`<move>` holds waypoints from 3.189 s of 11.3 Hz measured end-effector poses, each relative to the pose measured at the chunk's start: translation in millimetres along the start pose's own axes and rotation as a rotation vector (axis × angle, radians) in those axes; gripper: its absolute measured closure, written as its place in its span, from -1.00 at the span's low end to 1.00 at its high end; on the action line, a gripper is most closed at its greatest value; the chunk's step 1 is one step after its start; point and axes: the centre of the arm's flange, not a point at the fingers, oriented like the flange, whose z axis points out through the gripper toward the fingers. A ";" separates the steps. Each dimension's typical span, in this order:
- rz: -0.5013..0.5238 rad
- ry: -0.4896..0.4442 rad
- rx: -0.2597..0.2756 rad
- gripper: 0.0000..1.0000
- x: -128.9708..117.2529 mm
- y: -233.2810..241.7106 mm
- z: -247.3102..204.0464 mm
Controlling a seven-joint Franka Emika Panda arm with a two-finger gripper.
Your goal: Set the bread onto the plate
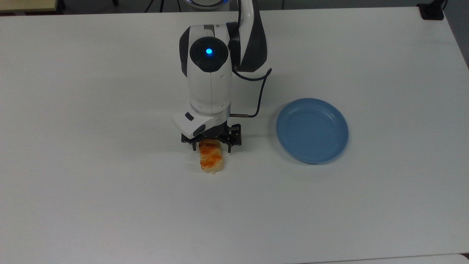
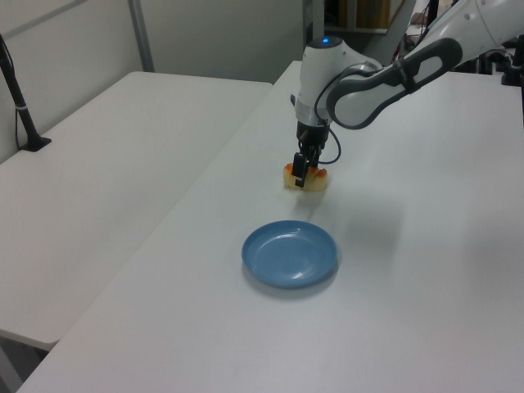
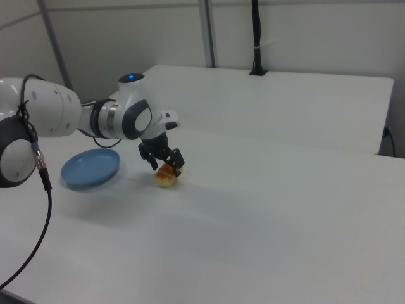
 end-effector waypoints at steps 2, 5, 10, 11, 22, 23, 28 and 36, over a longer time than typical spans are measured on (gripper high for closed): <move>-0.023 0.000 -0.022 -0.59 -0.3 -0.3 12.4; -0.029 0.017 -0.023 0.22 4.4 -3.2 7.7; -0.122 0.040 -0.005 0.20 -5.6 -81.7 -51.8; -0.132 0.025 -0.003 0.20 -13.9 -103.1 -62.8; -0.162 -0.035 -0.012 0.15 -85.3 -247.9 -37.9; -0.150 -0.021 -0.011 0.15 -87.5 -255.7 -30.7; -0.122 0.040 0.022 -0.03 -81.6 -261.7 -22.4; -0.093 0.106 0.043 -1.00 -57.4 -253.0 -53.2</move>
